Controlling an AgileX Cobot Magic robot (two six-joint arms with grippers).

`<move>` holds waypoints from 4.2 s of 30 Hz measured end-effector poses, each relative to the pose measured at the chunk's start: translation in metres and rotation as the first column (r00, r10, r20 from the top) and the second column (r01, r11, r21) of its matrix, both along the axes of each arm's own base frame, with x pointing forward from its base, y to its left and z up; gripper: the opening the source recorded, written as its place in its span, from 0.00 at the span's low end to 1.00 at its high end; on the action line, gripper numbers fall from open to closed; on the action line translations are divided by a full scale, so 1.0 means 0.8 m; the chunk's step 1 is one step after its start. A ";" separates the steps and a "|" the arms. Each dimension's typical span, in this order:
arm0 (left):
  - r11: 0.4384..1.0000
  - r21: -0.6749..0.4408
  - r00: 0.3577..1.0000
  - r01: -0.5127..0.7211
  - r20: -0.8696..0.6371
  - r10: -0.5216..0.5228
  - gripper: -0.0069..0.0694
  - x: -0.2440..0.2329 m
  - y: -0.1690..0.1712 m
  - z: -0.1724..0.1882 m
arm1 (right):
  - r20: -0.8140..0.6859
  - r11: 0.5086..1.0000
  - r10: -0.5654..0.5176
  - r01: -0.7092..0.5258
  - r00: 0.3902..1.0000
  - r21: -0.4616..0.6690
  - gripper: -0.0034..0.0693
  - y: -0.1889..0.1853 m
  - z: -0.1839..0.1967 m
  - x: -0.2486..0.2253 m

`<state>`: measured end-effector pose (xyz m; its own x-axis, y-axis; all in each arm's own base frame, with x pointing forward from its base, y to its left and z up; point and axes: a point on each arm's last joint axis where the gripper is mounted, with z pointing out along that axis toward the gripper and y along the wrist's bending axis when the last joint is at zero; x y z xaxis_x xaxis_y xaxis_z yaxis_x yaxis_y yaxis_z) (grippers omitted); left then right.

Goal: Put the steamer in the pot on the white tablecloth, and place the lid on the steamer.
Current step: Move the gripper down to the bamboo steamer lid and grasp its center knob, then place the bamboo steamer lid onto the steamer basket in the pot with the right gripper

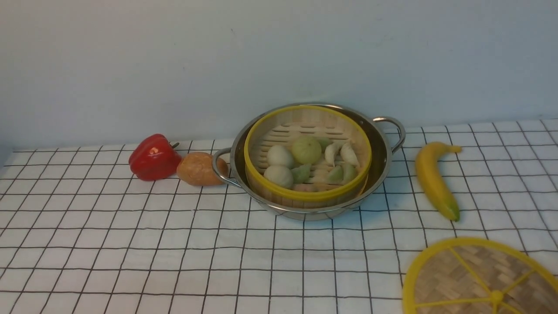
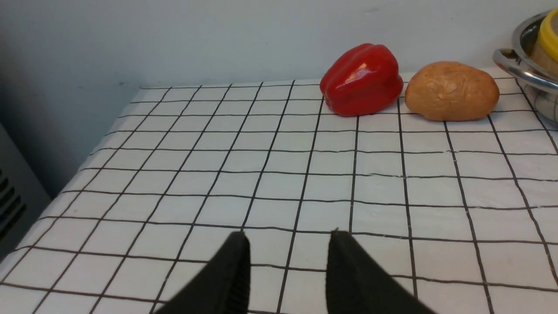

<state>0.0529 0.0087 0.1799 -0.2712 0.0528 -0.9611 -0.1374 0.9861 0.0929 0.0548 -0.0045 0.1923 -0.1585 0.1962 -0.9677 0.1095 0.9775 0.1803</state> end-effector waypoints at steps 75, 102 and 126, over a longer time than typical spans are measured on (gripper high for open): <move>1.000 -0.003 1.000 -0.002 0.003 0.002 0.41 0.000 0.000 0.000 | -0.784 0.878 0.448 -0.379 0.429 0.293 0.41 0.036 0.060 0.175; 1.000 -0.003 1.000 -0.002 0.003 0.002 0.41 0.000 0.000 0.000 | -0.981 0.843 0.148 -0.535 0.125 0.059 0.38 0.099 -0.028 0.263; 1.000 -0.003 1.000 -0.002 0.003 0.002 0.41 0.000 0.000 0.000 | -0.797 0.671 0.452 -0.741 0.401 0.008 0.25 0.193 0.184 0.364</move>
<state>0.0529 0.0088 0.1801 -0.2681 0.0496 -0.9621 -0.1397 0.9861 0.0897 0.3463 0.1501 0.3397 -0.7298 -0.5083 -0.4572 -0.5836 0.8115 0.0294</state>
